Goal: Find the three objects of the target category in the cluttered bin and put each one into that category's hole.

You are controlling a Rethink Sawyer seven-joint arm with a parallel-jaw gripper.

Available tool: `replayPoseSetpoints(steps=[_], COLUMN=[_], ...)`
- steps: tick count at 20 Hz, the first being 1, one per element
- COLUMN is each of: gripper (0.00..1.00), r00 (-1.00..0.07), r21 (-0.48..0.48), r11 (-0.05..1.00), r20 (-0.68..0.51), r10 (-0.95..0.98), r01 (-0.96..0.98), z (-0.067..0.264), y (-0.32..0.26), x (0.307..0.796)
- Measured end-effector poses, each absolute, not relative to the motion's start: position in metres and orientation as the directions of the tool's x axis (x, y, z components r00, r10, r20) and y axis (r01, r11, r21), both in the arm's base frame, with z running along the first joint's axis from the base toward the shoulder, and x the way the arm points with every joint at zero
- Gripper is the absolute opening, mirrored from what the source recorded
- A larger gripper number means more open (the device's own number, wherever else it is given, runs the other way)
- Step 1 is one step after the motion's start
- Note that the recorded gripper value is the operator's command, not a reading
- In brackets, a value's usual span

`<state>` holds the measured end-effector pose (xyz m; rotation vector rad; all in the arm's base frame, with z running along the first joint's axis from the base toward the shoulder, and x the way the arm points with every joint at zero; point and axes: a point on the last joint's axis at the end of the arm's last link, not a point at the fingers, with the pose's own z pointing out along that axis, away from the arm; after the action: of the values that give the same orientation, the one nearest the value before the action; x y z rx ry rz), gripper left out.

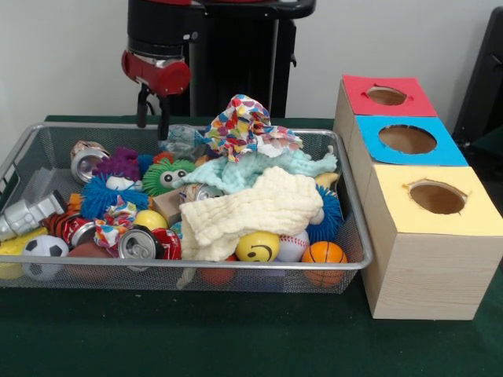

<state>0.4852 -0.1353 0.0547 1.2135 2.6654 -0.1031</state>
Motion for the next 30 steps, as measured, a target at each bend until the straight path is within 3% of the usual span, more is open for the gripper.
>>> replayPoseSetpoints(steps=[30], gripper=[1.00], r00=[-0.646], r21=[0.070], r11=[0.658], r20=[-0.134], r10=[0.751], r01=[0.750], z=[0.049], y=[-0.106], x=[0.469])
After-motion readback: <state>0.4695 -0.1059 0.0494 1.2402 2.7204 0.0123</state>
